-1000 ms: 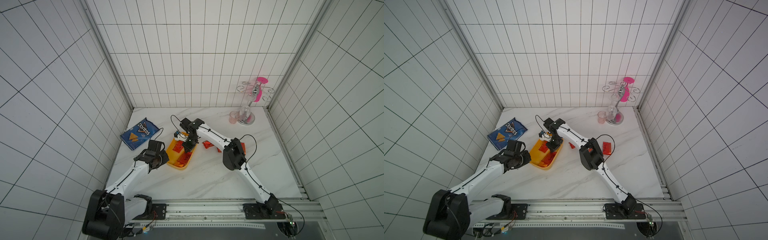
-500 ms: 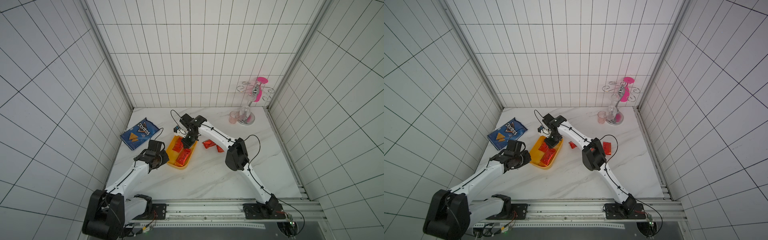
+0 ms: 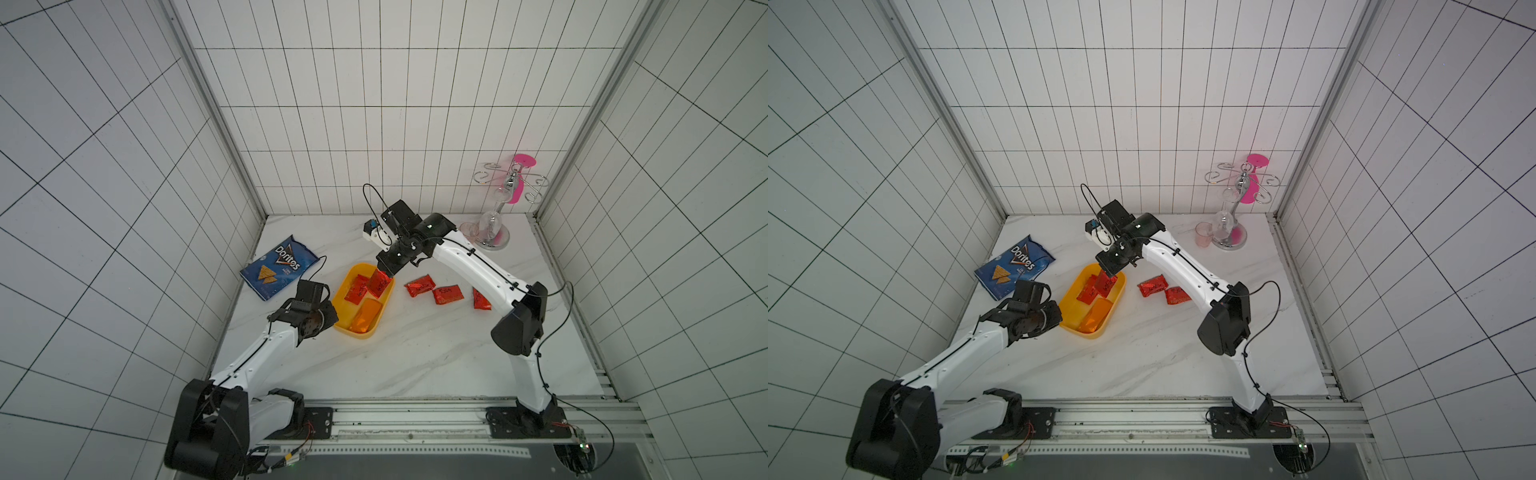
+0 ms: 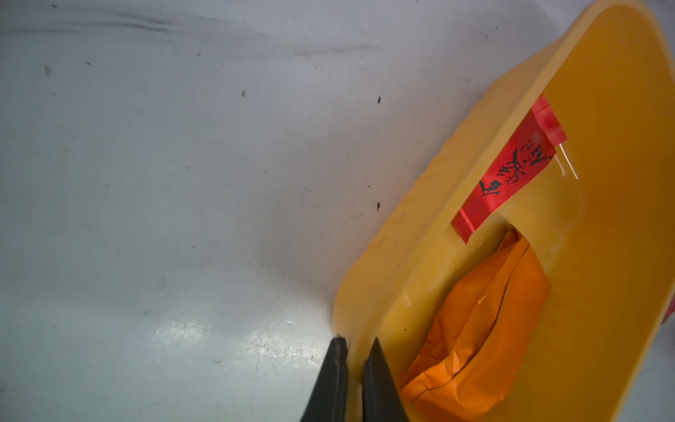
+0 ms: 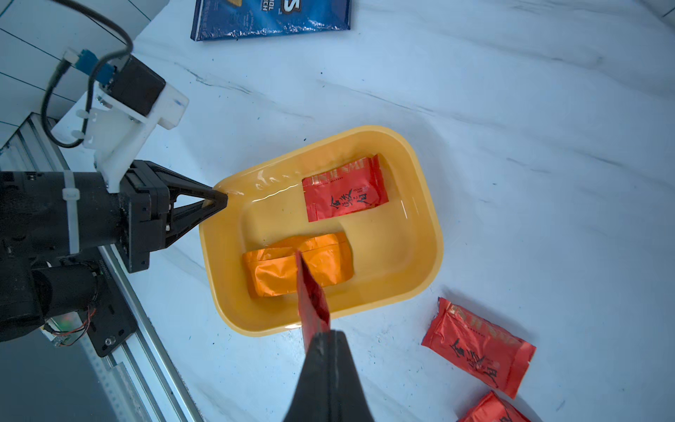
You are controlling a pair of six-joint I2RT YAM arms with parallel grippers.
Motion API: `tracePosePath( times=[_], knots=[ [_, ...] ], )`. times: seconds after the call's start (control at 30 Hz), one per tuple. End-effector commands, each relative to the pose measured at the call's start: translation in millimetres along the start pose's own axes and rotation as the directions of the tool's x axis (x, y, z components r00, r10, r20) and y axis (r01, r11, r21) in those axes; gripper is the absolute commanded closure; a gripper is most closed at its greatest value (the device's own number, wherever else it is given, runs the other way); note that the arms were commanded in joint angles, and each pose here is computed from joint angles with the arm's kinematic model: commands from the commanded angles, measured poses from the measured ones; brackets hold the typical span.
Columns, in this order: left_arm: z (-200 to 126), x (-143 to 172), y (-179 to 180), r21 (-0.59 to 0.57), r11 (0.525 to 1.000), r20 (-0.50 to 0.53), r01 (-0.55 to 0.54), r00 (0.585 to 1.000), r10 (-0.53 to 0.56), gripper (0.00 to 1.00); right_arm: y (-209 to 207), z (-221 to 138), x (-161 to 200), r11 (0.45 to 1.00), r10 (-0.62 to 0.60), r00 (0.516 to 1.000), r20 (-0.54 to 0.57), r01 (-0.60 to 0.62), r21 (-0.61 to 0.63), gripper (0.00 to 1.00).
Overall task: Take the tea bags out of the storage box
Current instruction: Pick up the tea bag from the storage box, then place the tea bag at the center of the board.
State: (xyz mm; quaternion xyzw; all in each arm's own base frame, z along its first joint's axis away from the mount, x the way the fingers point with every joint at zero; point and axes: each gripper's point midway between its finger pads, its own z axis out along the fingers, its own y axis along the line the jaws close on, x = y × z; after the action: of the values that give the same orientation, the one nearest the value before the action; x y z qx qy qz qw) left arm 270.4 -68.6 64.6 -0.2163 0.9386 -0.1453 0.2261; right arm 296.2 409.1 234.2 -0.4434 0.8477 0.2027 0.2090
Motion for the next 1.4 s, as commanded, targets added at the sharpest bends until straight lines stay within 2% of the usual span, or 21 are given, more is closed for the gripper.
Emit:
tracePosePath(
  times=[0.0, 0.17, 0.27, 0.47, 0.67, 0.93, 1.17, 1.23, 1.37],
  knots=[
    [-1.2, -3.8, -1.4, 0.006, 1.000, 0.028, -0.002, 1.000, 0.002, 1.00, -8.8, -29.9, 5.1, 0.997, 0.072, 0.995, 0.070, -0.074, 0.023, 1.00],
    [-1.3, -4.3, -1.4, 0.007, 1.000, 0.030, -0.001, 1.000, 0.000, 1.00, -16.3, -51.2, 38.0, 0.982, 0.187, 0.975, 0.119, -0.186, -0.013, 1.00],
    [-1.6, -4.4, -1.7, 0.008, 1.000, 0.031, -0.001, 1.000, 0.001, 1.00, -19.3, -43.2, 62.2, 0.968, 0.249, 0.961, 0.121, -0.245, -0.047, 1.00],
    [-2.1, -4.5, -1.7, 0.009, 1.000, 0.033, -0.001, 0.999, 0.001, 1.00, -19.8, 10.1, 115.6, 0.935, 0.345, 0.938, 0.040, -0.340, -0.101, 1.00],
    [-1.7, -3.9, -1.5, 0.008, 1.000, 0.031, -0.002, 1.000, 0.001, 1.00, -37.4, 50.4, 145.7, 0.907, 0.412, 0.911, 0.001, -0.410, -0.096, 1.00],
    [-2.0, -3.9, -1.3, 0.008, 1.000, 0.033, -0.002, 0.999, 0.002, 1.00, -70.0, 81.2, 172.7, 0.875, 0.479, 0.877, -0.048, -0.481, -0.057, 1.00],
    [-2.0, -3.9, -1.8, 0.010, 1.000, 0.032, -0.002, 0.999, 0.002, 1.00, -85.1, 89.7, 194.0, 0.858, 0.511, 0.856, -0.083, -0.514, -0.020, 1.00],
    [-2.0, -4.1, -1.8, 0.011, 1.000, 0.033, -0.002, 0.999, 0.001, 1.00, -85.1, 88.4, 195.2, 0.859, 0.508, 0.857, -0.085, -0.511, -0.017, 0.94],
    [-2.2, -4.4, -2.1, 0.012, 1.000, 0.033, -0.002, 0.999, 0.001, 1.00, -81.9, 76.0, 186.7, 0.866, 0.496, 0.866, -0.072, -0.499, -0.028, 0.74]
  ],
)
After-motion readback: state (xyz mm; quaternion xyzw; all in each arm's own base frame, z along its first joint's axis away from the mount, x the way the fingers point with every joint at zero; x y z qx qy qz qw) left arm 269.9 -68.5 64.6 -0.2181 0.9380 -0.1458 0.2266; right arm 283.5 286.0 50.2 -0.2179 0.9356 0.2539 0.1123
